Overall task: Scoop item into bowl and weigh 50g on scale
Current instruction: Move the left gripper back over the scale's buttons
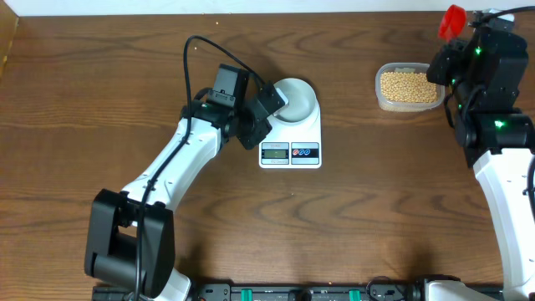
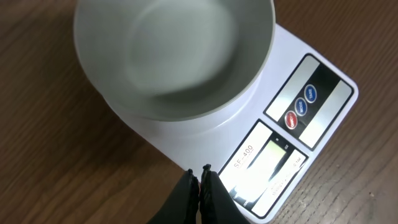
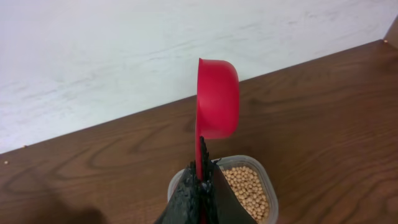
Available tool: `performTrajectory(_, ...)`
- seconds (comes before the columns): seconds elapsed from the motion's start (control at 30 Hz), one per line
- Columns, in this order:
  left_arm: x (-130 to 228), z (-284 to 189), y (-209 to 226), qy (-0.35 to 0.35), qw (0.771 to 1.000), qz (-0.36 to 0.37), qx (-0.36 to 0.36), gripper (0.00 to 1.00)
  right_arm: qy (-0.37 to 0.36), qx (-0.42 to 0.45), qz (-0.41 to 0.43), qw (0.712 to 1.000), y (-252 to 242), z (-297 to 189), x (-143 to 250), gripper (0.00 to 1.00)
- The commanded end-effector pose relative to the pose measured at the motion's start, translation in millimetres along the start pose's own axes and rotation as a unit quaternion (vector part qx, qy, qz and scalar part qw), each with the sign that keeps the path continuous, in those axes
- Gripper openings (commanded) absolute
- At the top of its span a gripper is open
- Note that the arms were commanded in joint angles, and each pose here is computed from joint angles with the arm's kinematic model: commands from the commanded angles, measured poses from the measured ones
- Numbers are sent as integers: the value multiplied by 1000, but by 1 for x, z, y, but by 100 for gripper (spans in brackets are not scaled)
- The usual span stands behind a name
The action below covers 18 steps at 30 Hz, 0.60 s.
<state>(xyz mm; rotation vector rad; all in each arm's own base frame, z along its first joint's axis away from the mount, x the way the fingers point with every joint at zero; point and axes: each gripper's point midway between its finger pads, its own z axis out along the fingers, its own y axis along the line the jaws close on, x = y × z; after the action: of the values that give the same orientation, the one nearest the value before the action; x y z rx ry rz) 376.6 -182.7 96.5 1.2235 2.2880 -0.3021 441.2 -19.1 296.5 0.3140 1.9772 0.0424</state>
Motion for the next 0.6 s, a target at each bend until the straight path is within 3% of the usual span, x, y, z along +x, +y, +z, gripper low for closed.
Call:
performTrajectory(0.0,4,10,-6,3,1000,22,20,7,-10,-5,-3,1000,0,-2,-10,1)
performTrajectory(0.57,0,19,-8,-9,999,5,34,7,-4,-5,-3,1000,1,27,-1,1)
